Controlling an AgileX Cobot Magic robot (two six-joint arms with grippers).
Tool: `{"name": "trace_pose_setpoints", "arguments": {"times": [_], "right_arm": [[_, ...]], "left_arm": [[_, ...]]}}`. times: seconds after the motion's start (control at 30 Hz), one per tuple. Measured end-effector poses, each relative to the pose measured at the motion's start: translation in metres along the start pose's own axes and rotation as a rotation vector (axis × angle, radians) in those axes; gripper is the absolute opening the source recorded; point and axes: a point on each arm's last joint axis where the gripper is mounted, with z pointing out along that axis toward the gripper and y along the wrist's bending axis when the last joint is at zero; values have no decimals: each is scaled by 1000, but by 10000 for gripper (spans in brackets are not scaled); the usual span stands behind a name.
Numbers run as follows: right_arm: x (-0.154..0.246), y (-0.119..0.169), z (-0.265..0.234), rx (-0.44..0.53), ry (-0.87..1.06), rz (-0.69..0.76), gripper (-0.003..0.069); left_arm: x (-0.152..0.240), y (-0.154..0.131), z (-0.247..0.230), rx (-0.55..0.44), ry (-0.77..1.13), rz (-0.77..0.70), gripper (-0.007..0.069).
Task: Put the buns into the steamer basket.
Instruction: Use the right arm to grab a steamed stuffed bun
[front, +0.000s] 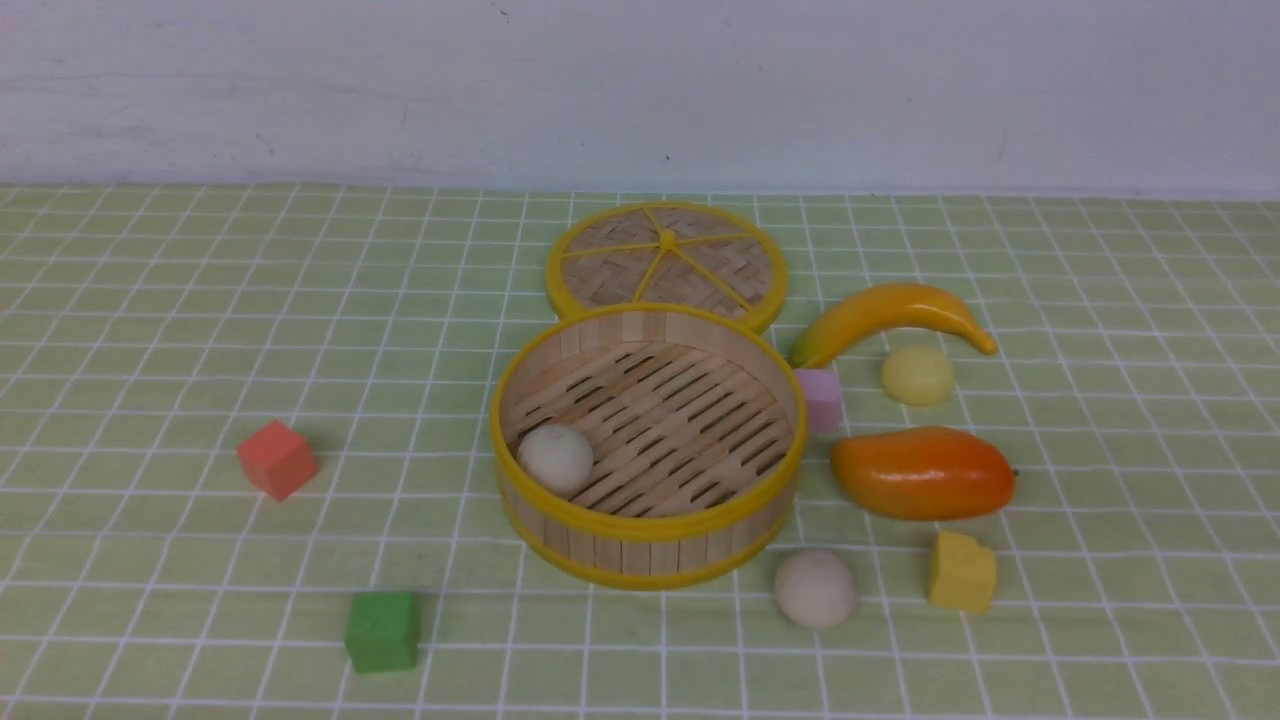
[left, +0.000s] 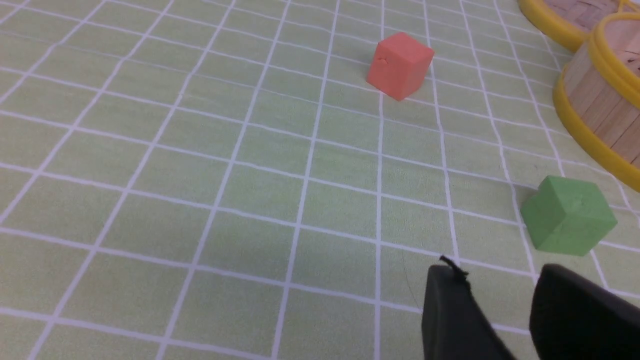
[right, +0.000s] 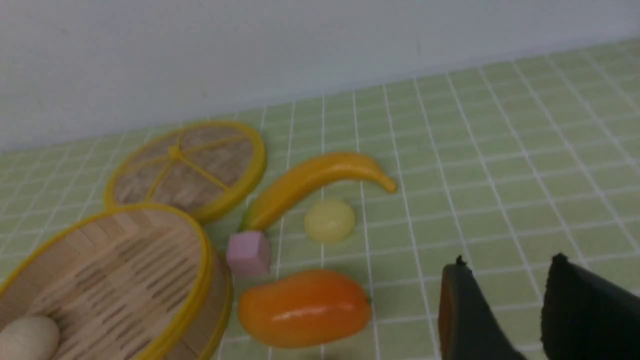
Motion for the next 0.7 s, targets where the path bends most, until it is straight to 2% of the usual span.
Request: {"name": "trace_pose_setpoints", "arguments": {"times": [0.13,0.23,0.43,0.7], "right_arm": [[9,-2,27,11,126,32,241],[8,-2,54,13,252,-6,241],[-13,7,114,-29,471,-34,241],[-22,47,214,-115,656,-142,241]], "left_arm": [[0,0,0,0,0,0,237],[0,0,0,0,0,0,237],[0,0,0,0,0,0,237],[0,0,0,0,0,0,237]]}}
